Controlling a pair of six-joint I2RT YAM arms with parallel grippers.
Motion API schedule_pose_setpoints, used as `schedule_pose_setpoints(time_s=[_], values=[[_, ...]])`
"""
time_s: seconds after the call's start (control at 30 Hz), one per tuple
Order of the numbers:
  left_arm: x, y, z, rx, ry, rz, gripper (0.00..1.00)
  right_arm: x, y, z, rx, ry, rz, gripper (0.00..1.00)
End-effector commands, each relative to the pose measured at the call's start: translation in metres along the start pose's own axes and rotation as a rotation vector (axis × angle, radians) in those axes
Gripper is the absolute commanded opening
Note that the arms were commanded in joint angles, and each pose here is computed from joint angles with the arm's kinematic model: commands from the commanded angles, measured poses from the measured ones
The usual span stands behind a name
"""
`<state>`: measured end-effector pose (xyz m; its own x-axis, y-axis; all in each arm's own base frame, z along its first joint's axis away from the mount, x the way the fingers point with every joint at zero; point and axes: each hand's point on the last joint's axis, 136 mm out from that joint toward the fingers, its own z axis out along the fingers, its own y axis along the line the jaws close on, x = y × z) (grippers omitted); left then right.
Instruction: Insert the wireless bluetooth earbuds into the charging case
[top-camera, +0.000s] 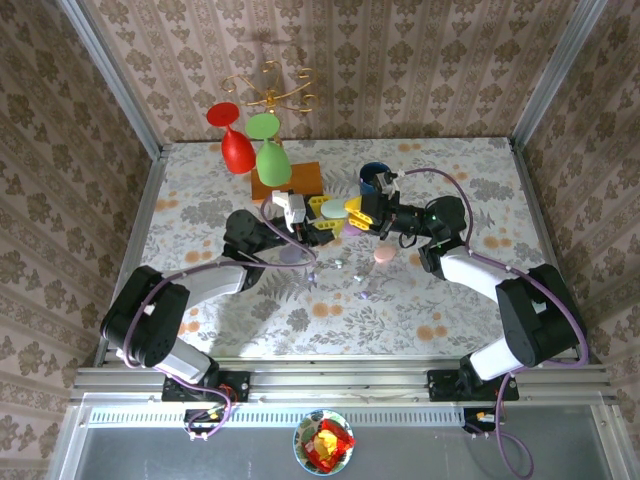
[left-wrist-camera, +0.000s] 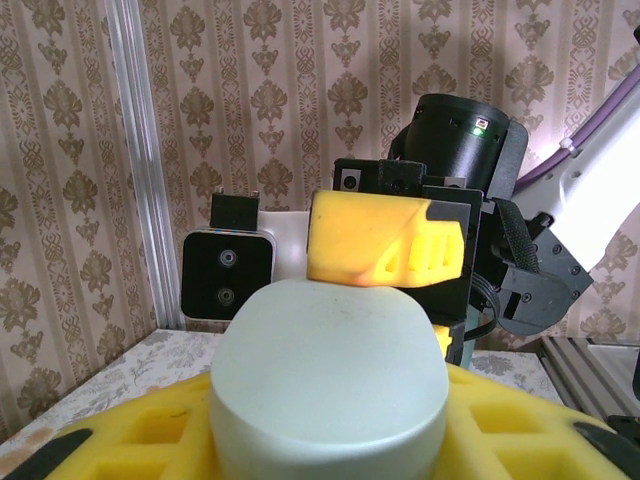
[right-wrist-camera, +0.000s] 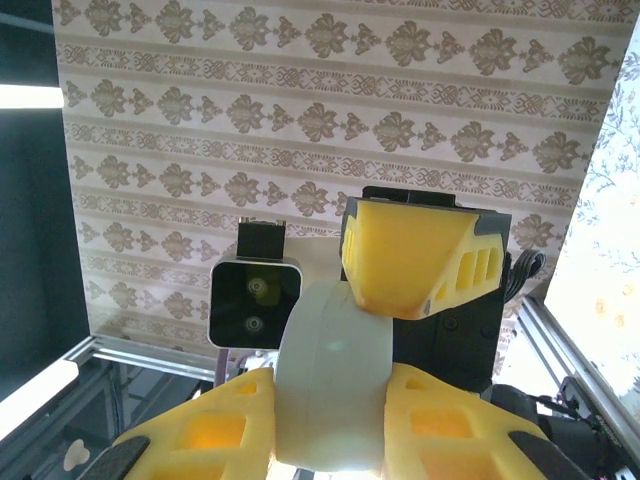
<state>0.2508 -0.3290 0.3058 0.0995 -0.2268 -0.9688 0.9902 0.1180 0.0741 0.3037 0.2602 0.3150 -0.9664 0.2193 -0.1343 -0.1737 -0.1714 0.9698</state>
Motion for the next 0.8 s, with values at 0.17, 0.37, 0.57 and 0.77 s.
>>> schedule_pose_setpoints(time_s=[0.17,0.37,0.57,0.77], values=[[-0.006,-0.01,-0.002,0.042,-0.016,0.045,0.37,-0.005,0.01,-0.007,0.005,-0.048,-0.062,0.36],[-0.004,-0.006,-0.01,0.004,0.014,-0.028,0.36,0.003,-0.021,-0.022,0.298,-0.038,-0.209,0.69],[0.02,-0.021,-0.025,0.022,0.12,-0.045,0.34,0.012,-0.035,-0.044,0.58,0.103,-0.628,0.95],[0.025,-0.034,-0.034,0.041,0.17,-0.056,0.33,0.037,-0.03,-0.024,0.618,0.293,-1.074,1.0]])
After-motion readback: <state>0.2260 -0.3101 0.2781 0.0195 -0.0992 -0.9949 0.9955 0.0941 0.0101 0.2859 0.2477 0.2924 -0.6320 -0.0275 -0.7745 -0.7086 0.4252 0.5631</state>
